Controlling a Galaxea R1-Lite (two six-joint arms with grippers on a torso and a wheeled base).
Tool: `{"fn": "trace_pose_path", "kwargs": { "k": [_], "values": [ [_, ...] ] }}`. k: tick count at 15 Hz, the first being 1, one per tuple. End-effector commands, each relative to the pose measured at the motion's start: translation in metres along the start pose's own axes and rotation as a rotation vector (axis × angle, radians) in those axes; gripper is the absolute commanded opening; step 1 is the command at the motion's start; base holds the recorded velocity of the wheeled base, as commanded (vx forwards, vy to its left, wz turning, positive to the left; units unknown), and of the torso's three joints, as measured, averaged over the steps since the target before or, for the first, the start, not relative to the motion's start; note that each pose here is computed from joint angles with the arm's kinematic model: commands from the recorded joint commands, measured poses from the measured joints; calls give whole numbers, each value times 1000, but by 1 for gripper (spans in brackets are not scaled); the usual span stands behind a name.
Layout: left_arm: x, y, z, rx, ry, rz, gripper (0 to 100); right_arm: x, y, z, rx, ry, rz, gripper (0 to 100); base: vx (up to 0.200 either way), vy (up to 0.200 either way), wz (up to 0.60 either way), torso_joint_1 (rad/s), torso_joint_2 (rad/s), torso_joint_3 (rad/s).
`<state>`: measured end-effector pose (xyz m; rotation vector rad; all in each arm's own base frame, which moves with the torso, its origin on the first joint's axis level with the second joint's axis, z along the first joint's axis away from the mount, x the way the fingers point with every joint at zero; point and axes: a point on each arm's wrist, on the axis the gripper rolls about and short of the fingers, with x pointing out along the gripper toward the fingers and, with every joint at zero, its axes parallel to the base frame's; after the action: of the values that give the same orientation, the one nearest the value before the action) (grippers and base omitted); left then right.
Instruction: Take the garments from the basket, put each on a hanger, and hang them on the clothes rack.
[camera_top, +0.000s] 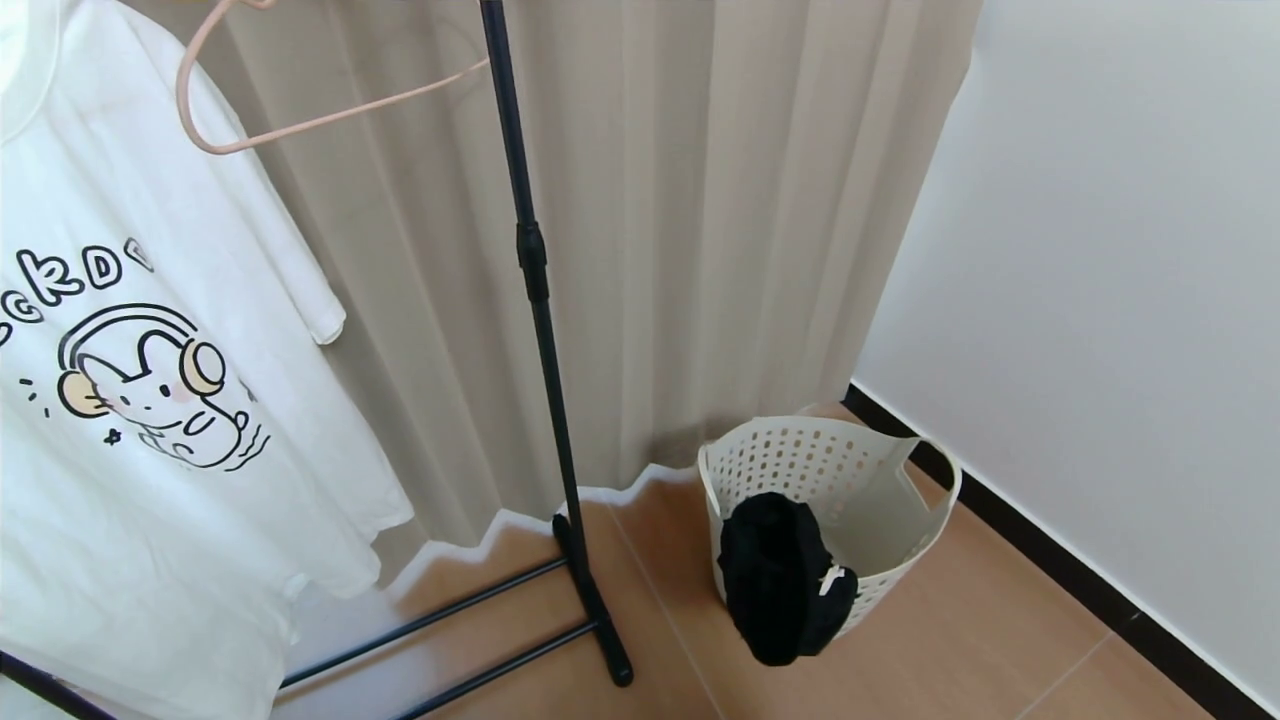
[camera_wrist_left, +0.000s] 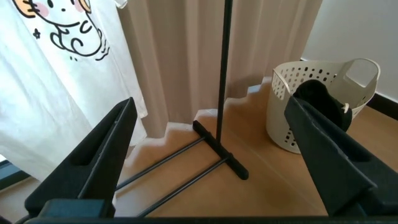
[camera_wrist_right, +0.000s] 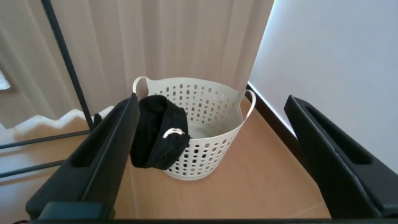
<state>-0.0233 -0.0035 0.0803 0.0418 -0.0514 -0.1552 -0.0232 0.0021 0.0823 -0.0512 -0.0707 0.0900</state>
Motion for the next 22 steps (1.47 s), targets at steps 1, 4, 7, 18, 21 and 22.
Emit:
{"fn": "trace_pose_path", "kwargs": {
  "k": [1, 4, 7, 18, 21, 22],
  "values": [
    [0, 0, 0, 0, 1, 1, 100, 0, 0, 0, -1, 1, 0, 100, 0, 0, 0, 7, 2, -193],
    [0, 0, 0, 0, 1, 1, 100, 0, 0, 0, -1, 1, 0, 100, 0, 0, 0, 4, 2, -194],
    [0, 0, 0, 2, 1, 0, 100, 0, 0, 0, -1, 1, 0, 100, 0, 0, 0, 5, 4, -199],
    [0, 0, 0, 0, 1, 0, 100, 0, 0, 0, -1, 1, 0, 100, 0, 0, 0, 3, 4, -195],
    [0, 0, 0, 2, 1, 0, 100, 0, 0, 0, -1, 1, 0, 100, 0, 0, 0, 2, -4, -198],
    [0, 0, 0, 2, 1, 0, 100, 0, 0, 0, -1, 1, 0, 100, 0, 0, 0, -2, 2, -168]
  ]
}}
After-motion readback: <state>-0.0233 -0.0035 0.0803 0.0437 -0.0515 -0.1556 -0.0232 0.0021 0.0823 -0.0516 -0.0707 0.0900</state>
